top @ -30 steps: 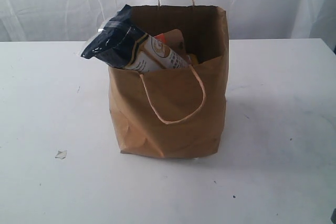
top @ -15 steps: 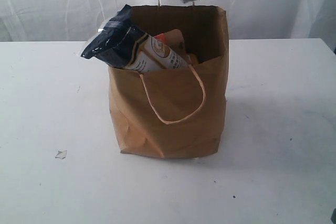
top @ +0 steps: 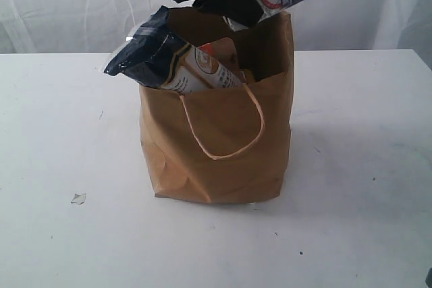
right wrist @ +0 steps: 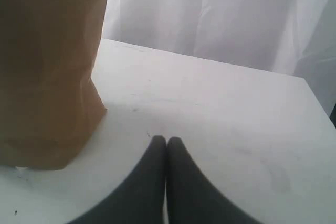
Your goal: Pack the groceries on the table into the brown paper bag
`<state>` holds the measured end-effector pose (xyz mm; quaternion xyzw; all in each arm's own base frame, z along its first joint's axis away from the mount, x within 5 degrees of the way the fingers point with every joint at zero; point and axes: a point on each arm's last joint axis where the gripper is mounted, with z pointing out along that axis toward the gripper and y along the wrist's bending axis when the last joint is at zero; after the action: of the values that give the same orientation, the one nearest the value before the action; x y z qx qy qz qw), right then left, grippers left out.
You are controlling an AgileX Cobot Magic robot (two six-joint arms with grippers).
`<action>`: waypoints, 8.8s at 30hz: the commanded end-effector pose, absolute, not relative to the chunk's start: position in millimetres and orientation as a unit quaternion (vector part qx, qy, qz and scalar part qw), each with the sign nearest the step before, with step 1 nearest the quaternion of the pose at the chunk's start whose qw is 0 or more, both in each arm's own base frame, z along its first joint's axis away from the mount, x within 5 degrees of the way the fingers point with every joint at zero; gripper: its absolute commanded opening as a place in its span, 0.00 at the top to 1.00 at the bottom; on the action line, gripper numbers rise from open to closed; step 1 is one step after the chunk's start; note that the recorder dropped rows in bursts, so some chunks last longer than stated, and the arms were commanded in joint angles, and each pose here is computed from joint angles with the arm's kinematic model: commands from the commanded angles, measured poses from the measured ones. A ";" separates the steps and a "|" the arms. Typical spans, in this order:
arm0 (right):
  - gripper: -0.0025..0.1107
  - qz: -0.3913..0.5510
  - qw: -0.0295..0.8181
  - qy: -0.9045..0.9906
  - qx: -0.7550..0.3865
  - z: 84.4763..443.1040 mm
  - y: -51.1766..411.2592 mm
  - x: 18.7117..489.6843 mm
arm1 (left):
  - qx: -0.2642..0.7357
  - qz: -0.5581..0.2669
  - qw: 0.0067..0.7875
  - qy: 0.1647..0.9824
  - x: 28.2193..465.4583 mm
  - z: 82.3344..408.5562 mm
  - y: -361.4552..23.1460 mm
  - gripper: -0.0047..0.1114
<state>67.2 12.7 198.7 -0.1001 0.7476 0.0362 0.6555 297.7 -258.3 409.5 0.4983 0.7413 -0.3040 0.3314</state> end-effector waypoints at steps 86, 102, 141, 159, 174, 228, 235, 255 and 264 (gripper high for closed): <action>0.98 0.045 0.653 0.751 -0.088 196.5 12.5 67.0 | 0.242 -0.178 0.279 0.912 271.6 382.8 -303.4 0.41; 0.98 0.045 0.653 0.751 -0.088 196.5 12.5 67.0 | 0.233 -0.179 0.279 0.914 271.8 382.8 -303.2 0.38; 0.98 0.050 0.661 0.744 -0.083 198.5 12.6 67.2 | 0.304 -0.094 0.524 0.790 124.0 535.0 -102.9 0.96; 0.98 0.326 0.718 0.601 0.129 236.3 14.7 65.0 | 0.113 -0.194 0.570 0.790 67.9 328.2 -28.4 0.96; 0.98 0.205 0.578 0.790 0.001 252.7 43.8 140.4 | 0.112 -0.077 0.547 0.826 103.8 260.0 -48.3 0.96; 0.98 0.268 0.369 0.864 -0.214 131.7 113.4 271.5 | 0.178 -0.108 0.516 0.831 117.4 246.5 -80.7 0.96; 0.98 0.260 0.373 0.863 -0.221 134.4 113.8 276.1 | 0.178 -0.109 0.516 0.830 117.4 246.5 -80.9 0.96; 0.96 0.297 0.316 0.864 -0.257 135.9 121.1 270.5 | 0.187 -0.125 0.517 0.826 116.3 247.4 -84.1 0.96; 0.89 0.287 0.307 0.869 -0.262 133.8 110.2 232.5 | 0.207 -0.123 0.528 0.814 115.8 249.8 -85.0 0.96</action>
<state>245.7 113.9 128.2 -0.2509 0.8753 0.2928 0.2918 115.3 -88.6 250.4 0.2019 0.8165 -0.1444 0.5212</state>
